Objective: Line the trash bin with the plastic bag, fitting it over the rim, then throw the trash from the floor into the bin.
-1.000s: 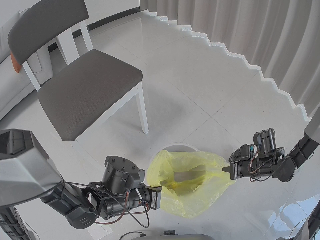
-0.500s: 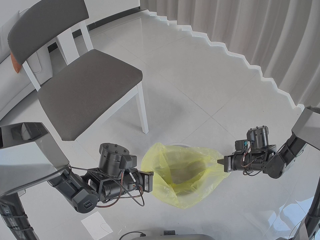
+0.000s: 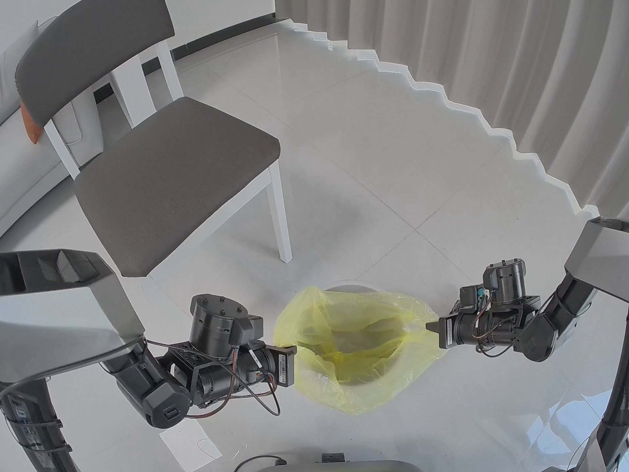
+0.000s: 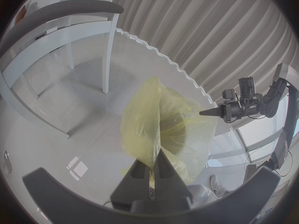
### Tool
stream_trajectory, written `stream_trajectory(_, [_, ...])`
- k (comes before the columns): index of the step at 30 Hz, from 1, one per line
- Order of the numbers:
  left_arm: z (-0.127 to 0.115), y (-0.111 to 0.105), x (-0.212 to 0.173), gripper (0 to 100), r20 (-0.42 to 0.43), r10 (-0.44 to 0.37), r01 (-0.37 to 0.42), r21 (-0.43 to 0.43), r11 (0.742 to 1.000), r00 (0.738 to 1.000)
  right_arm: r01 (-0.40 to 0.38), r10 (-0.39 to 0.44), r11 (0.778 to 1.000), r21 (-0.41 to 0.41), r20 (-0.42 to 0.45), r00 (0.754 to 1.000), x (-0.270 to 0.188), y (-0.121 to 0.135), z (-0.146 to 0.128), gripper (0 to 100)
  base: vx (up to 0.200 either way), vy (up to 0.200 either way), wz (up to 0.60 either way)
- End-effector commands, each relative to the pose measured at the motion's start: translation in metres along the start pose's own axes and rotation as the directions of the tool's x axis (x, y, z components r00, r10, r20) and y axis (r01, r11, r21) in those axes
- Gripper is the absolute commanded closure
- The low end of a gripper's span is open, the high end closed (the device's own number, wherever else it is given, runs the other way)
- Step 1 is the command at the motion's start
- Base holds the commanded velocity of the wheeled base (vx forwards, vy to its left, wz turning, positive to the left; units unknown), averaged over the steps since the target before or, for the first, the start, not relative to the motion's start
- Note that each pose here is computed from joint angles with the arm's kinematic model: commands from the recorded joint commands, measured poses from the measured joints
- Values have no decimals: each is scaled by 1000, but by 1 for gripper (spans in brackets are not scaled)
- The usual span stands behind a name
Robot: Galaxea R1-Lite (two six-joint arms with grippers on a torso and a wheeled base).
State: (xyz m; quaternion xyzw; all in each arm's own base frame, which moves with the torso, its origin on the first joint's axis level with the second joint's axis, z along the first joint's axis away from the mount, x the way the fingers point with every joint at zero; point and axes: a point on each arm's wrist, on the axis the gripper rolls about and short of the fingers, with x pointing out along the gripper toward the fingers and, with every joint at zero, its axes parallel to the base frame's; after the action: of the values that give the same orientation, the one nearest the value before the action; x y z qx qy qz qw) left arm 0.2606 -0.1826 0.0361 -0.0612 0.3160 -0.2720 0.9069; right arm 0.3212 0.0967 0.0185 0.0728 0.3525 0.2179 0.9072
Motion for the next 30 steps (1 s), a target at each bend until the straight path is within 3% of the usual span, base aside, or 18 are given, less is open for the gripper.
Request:
stream_trajectory(1, [-15, 6, 12, 100, -36, 11, -11, 1, 1000, 999, 0, 0, 1000, -2, 0, 1000, 2, -1, -2, 100, 0, 0, 0])
stream_trajectory(13, [-14, 23, 21, 100, -13, 48, -48, -16, 999, 999, 0, 0, 1000, -5, -12, 1000, 14, -3, -3, 100, 0, 0, 0])
stream_trajectory(14, [-13, 23, 21, 100, 0, 43, -43, -16, 999, 999, 0, 0, 1000, -10, -12, 1000, 14, -3, -3, 0, 0, 0, 0])
stream_trajectory(22, [-5, 21, 24, 100, 70, 21, -21, -11, 1000, 997, 21, -21, 1000, -17, 9, 1000, -4, -9, 0, 0, 0, 0, 0])
stream_trajectory(30, [-3, 25, 38, 100, 84, 35, -34, -16, 999, 996, 6, 0, 995, -103, 60, 998, -27, 4, 8, 0, 0, 0, 0])
